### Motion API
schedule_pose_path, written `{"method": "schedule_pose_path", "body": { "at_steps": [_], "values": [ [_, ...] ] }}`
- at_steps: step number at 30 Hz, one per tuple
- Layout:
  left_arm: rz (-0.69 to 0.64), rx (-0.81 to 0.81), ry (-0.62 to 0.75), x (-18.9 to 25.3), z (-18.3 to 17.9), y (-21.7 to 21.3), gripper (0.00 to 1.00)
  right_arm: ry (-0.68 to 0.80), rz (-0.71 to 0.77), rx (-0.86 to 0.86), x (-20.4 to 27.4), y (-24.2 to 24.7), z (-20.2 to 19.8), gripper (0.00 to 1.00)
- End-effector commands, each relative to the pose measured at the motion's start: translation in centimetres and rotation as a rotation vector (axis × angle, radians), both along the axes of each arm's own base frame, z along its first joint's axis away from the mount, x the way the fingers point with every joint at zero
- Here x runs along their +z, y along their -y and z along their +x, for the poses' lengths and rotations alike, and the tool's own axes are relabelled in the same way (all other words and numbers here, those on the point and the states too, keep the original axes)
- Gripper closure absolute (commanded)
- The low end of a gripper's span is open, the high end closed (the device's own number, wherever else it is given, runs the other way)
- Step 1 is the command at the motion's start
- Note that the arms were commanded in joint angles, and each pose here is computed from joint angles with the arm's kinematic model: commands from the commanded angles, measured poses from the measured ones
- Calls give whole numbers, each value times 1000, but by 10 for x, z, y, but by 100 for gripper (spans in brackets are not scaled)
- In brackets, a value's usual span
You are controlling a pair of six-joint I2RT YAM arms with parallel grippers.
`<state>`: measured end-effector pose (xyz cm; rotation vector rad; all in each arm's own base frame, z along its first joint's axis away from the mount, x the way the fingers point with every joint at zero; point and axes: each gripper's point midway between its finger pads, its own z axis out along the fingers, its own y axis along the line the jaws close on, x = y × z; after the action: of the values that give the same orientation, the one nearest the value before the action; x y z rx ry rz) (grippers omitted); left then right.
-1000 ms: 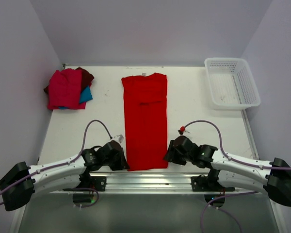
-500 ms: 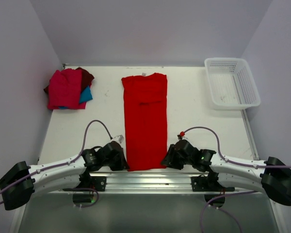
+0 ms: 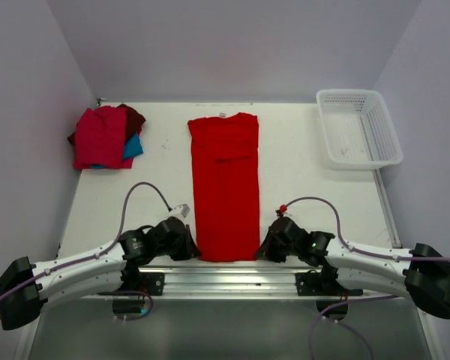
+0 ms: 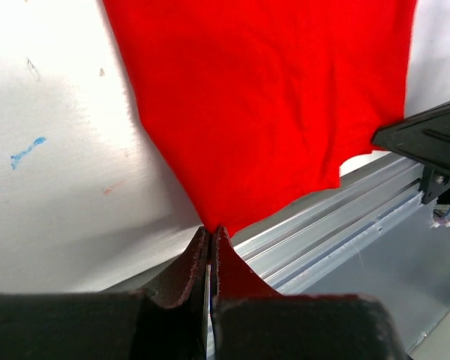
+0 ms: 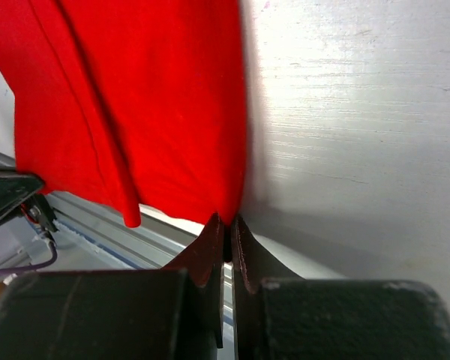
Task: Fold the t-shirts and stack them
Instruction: Fold the tshirt
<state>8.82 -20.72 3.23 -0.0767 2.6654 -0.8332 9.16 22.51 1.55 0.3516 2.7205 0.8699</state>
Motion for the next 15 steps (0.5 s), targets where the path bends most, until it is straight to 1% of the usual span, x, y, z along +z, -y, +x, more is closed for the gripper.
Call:
{"method": "schedule_pose_path", "body": {
  "at_steps": [1, 5, 9, 13, 15],
  "values": [
    [-18, 18, 89, 26, 18, 8, 100, 48, -39, 9, 11, 2, 9, 100],
    [17, 28, 123, 33, 27, 7, 100, 111, -56, 17, 31, -5, 23, 100],
    [10, 44, 182, 50, 39, 11, 100, 185, -79, 37, 50, -10, 38, 100],
    [74, 41, 234, 54, 51, 9, 100, 227, -136, 46, 60, -11, 52, 100],
    [107, 63, 273, 62, 61, 6, 100, 271, -148, 37, 72, -11, 66, 100]
  ]
}}
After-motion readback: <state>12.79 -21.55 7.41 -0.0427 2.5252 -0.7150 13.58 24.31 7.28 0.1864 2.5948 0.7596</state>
